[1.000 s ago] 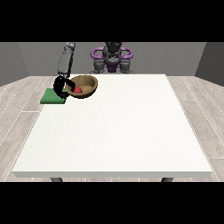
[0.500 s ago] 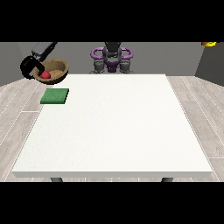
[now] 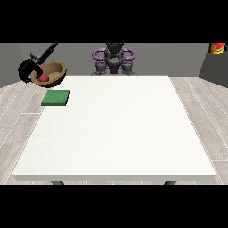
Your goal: Pick the cup and pour the ball into the bowl, then pick the bowl and place it on the pad
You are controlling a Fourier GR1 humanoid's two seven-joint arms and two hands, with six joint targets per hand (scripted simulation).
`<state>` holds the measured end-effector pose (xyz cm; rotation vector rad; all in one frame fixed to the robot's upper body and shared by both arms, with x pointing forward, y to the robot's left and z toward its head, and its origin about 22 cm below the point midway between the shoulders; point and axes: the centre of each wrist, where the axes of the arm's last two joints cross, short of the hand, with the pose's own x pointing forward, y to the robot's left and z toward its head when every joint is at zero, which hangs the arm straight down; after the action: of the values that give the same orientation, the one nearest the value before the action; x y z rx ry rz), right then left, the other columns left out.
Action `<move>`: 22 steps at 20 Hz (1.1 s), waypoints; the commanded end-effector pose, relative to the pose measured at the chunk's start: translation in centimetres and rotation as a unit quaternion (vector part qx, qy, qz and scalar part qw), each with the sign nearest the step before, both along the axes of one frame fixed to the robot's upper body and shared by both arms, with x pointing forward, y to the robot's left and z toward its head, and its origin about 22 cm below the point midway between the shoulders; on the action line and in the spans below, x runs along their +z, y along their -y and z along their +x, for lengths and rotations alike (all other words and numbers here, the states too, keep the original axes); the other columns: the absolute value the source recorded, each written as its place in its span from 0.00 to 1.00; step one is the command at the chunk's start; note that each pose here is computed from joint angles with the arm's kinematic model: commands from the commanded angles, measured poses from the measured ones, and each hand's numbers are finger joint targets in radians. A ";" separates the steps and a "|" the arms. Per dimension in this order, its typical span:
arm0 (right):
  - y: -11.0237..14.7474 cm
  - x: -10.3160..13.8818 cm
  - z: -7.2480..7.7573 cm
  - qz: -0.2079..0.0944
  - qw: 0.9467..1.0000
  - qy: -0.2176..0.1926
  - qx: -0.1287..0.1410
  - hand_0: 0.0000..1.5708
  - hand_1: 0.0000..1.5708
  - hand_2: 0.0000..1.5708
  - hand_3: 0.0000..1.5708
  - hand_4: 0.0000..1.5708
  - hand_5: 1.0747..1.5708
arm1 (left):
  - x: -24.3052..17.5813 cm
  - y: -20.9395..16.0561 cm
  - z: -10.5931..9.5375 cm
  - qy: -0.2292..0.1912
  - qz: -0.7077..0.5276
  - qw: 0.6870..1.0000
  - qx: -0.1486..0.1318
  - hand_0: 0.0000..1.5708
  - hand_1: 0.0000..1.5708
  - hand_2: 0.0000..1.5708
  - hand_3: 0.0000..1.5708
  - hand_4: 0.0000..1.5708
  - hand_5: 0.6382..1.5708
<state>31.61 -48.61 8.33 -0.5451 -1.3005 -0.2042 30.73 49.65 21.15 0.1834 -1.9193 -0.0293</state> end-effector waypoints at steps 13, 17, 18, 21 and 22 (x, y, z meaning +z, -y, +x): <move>-0.8 -3.8 0.3 0.086 0.995 0.003 -0.056 1.00 1.00 1.00 0.64 0.34 0.99 | 2.7 -1.3 -1.3 0.023 0.018 1.000 0.008 0.00 0.00 0.00 0.00 0.76 0.99; 0.6 -1.7 0.3 0.044 0.995 0.006 -0.085 1.00 1.00 1.00 0.62 0.00 0.97 | 0.8 -0.1 -0.6 -0.003 0.011 1.000 -0.010 0.00 0.00 0.00 0.00 0.76 0.99; -0.3 -1.5 1.2 0.050 0.994 0.042 -0.089 0.99 0.99 0.96 0.59 0.00 0.97 | 2.5 -1.5 -1.1 0.030 -0.002 1.000 0.001 0.00 0.00 0.00 0.00 0.76 0.99; -0.8 -0.7 2.1 0.062 0.993 0.053 -0.089 0.95 0.95 0.89 0.51 0.00 0.95 | 2.9 -1.3 -1.0 0.036 0.011 0.999 0.012 0.00 0.00 0.00 0.00 0.76 0.99; -1.4 -3.8 0.8 0.063 0.994 0.027 -0.084 0.93 0.93 0.88 0.51 0.00 0.94 | -0.5 -2.4 -1.7 0.004 -0.004 1.000 0.017 0.00 0.00 0.00 0.00 0.76 0.99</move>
<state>32.69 -47.97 6.15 -0.5455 -1.2937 -0.4232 29.71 50.91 22.28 0.2108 -1.9522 -0.0237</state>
